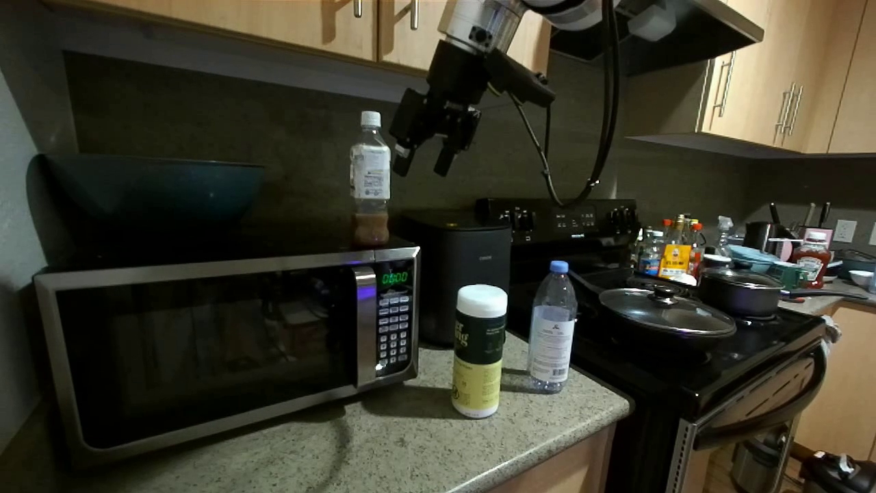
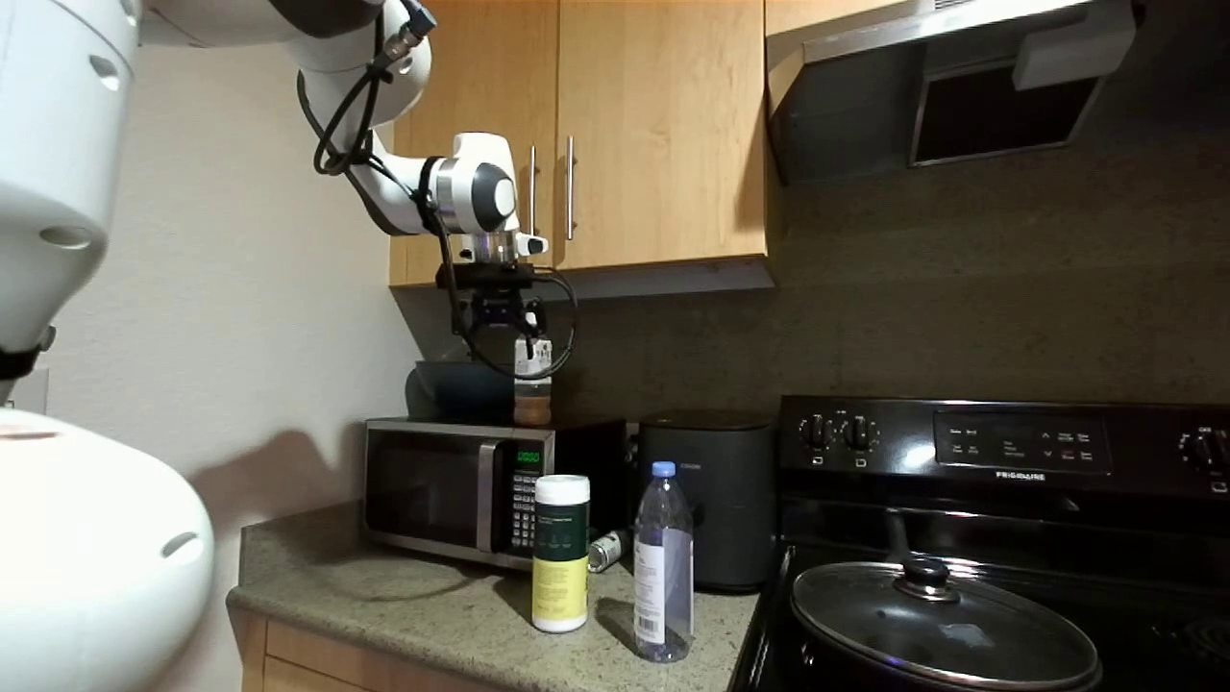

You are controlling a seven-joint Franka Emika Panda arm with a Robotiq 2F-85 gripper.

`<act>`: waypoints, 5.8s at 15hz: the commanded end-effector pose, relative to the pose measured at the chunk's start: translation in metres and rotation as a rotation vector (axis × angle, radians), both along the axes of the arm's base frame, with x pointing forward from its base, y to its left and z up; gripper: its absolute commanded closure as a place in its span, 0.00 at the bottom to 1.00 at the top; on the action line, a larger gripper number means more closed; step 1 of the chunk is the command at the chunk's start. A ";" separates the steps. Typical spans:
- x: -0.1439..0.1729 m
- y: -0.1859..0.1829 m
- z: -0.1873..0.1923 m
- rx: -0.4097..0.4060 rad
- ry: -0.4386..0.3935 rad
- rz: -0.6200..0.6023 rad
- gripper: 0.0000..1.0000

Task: Remove the bottle from the top of the microwave and place it on top of the container on the left

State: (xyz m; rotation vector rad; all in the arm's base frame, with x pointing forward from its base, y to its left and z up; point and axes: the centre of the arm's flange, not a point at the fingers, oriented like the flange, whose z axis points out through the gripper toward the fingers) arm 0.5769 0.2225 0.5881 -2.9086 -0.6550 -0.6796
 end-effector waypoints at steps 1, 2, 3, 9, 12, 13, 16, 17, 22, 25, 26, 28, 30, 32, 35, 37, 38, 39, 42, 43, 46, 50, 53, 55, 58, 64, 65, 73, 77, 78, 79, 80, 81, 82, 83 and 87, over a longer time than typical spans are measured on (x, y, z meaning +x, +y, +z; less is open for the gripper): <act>0.025 0.014 0.002 0.105 -0.057 -0.054 0.00; 0.034 0.018 0.003 0.122 -0.083 -0.073 0.00; 0.043 0.023 0.004 0.137 -0.104 -0.084 0.00; 0.079 0.040 0.001 0.180 -0.180 -0.104 0.00; 0.072 0.034 -0.004 0.179 -0.155 -0.087 0.00; 0.074 0.035 -0.004 0.180 -0.157 -0.087 0.00; 0.071 0.035 -0.005 0.158 -0.156 -0.120 0.00; 0.071 0.035 -0.005 0.155 -0.157 -0.122 0.00; 0.070 0.033 -0.006 0.099 -0.175 -0.210 0.00; 0.071 0.033 -0.008 0.092 -0.178 -0.233 0.00; 0.073 0.034 -0.008 0.096 -0.185 -0.233 0.00; 0.077 0.033 -0.009 0.103 -0.197 -0.231 0.00; 0.080 0.032 -0.011 0.105 -0.208 -0.229 0.00; 0.085 0.030 -0.013 0.108 -0.224 -0.229 0.00; 0.093 0.027 -0.016 0.117 -0.251 -0.217 0.00; 0.097 0.027 -0.018 0.127 -0.258 -0.210 0.00; 0.099 0.027 -0.019 0.131 -0.261 -0.208 0.00; 0.100 0.027 -0.019 0.131 -0.262 -0.204 0.24; 0.104 0.028 -0.021 0.125 -0.263 -0.206 0.40; 0.104 0.029 -0.021 0.124 -0.262 -0.208 0.47; 0.094 0.026 -0.017 0.106 -0.244 -0.219 0.65; 0.068 0.016 -0.010 0.111 -0.182 -0.223 0.70; 0.038 0.005 -0.007 0.143 -0.114 -0.234 0.71; 0.014 -0.002 -0.004 0.184 -0.088 -0.264 0.71; 0.036 0.012 -0.005 0.198 -0.082 -0.268 0.71; 0.035 0.012 -0.012 0.196 -0.066 -0.268 0.46; 0.036 0.013 -0.013 0.196 -0.065 -0.268 0.71; -0.022 -0.034 -0.048 0.116 -0.032 -0.505 0.71; -0.046 -0.046 -0.066 0.137 0.016 -0.610 0.71; -0.050 -0.049 -0.069 0.136 0.018 -0.628 0.71; -0.053 -0.051 -0.070 0.129 0.011 -0.646 0.71; -0.055 -0.054 -0.070 0.124 -0.005 -0.665 0.71; -0.057 -0.057 -0.070 0.110 -0.032 -0.686 0.71; -0.056 -0.058 -0.067 0.095 -0.069 -0.700 0.71; -0.056 -0.059 -0.064 0.079 -0.103 -0.709 0.71; -0.050 -0.060 -0.053 0.038 -0.211 -0.736 0.71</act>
